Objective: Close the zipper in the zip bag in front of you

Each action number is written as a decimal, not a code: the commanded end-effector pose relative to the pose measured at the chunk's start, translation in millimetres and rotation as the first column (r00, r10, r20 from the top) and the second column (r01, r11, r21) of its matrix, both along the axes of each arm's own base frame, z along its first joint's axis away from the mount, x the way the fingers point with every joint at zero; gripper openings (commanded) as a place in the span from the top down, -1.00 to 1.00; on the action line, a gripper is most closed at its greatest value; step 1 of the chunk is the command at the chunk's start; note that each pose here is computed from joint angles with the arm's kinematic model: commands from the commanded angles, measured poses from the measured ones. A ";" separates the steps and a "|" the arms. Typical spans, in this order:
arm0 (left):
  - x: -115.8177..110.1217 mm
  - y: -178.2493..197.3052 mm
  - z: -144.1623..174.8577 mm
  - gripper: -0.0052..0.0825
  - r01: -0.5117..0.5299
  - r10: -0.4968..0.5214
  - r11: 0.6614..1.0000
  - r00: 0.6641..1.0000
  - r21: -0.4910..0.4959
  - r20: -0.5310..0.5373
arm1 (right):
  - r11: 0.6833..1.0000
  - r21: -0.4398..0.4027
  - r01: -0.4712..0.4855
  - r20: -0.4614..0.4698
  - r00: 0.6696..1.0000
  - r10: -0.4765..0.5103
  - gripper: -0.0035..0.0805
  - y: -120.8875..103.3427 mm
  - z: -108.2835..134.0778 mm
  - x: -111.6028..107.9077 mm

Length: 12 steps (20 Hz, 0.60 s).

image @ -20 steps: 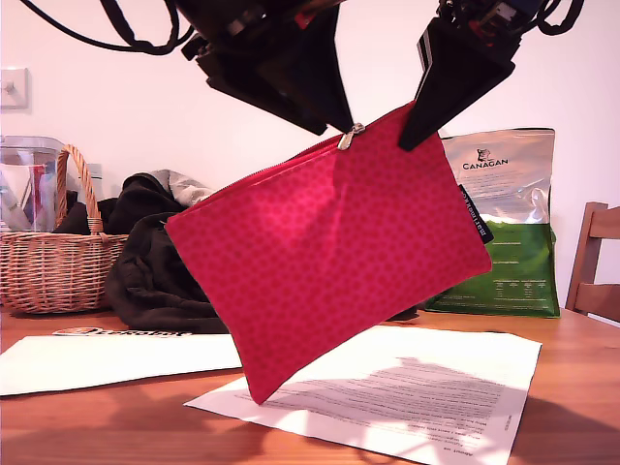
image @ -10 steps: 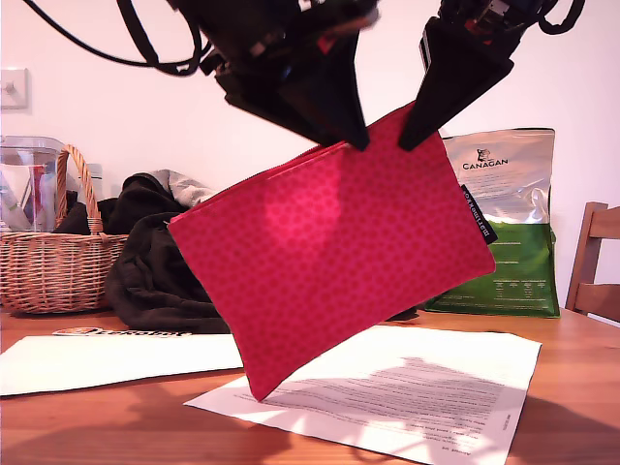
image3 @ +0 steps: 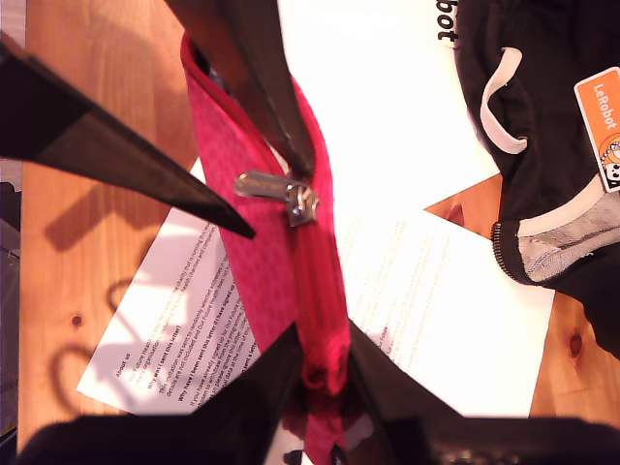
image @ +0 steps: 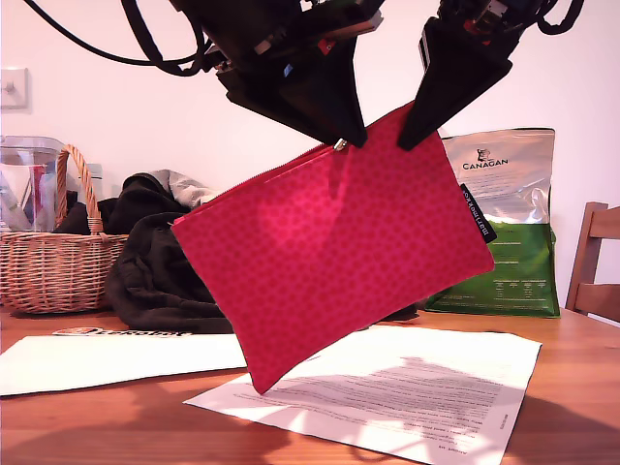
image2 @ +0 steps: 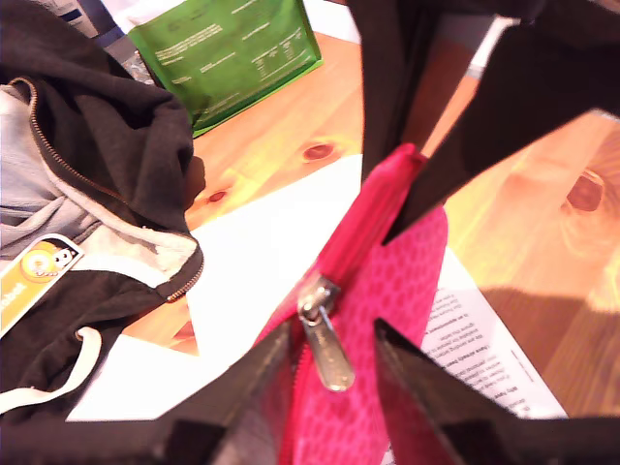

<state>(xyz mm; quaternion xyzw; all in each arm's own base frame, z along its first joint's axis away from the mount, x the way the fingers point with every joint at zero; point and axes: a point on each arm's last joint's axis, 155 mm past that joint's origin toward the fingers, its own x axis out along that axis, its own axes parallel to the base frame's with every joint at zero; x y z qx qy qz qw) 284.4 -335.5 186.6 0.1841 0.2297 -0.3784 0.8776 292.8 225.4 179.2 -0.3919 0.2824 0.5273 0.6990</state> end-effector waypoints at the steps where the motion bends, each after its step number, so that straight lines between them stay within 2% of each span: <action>1: 6.6 2.2 -2.3 0.42 -0.009 0.009 1.000 1.000 0.001 0.006 | 1.000 0.003 0.000 -0.011 1.000 0.000 0.95 0.9 -4.6 -0.7; 3: 6.3 2.4 -3.6 0.55 0.005 -0.005 1.000 1.000 -0.006 -0.012 | 1.000 0.005 0.000 -0.007 1.000 0.000 0.95 1.3 -3.9 0.0; 6: 9.1 4.6 -3.9 0.57 0.009 -0.010 1.000 1.000 -0.017 -0.024 | 1.000 0.006 0.000 -0.005 1.000 0.000 0.95 1.5 -3.7 0.4; 8: 7.0 2.9 -4.4 0.68 0.025 -0.026 0.999 0.999 -0.026 -0.037 | 1.000 0.013 0.000 0.005 1.000 0.000 0.95 2.7 -2.1 2.5; 11: 5.1 1.5 -4.8 0.73 0.035 -0.037 0.999 0.998 -0.029 -0.043 | 1.000 0.014 0.000 0.009 1.000 0.000 0.95 3.1 -1.5 3.4; 12: 5.1 1.5 -4.8 0.80 0.036 -0.037 0.999 0.998 -0.029 -0.043 | 1.000 0.014 0.000 0.009 1.000 0.000 0.95 3.1 -1.7 3.4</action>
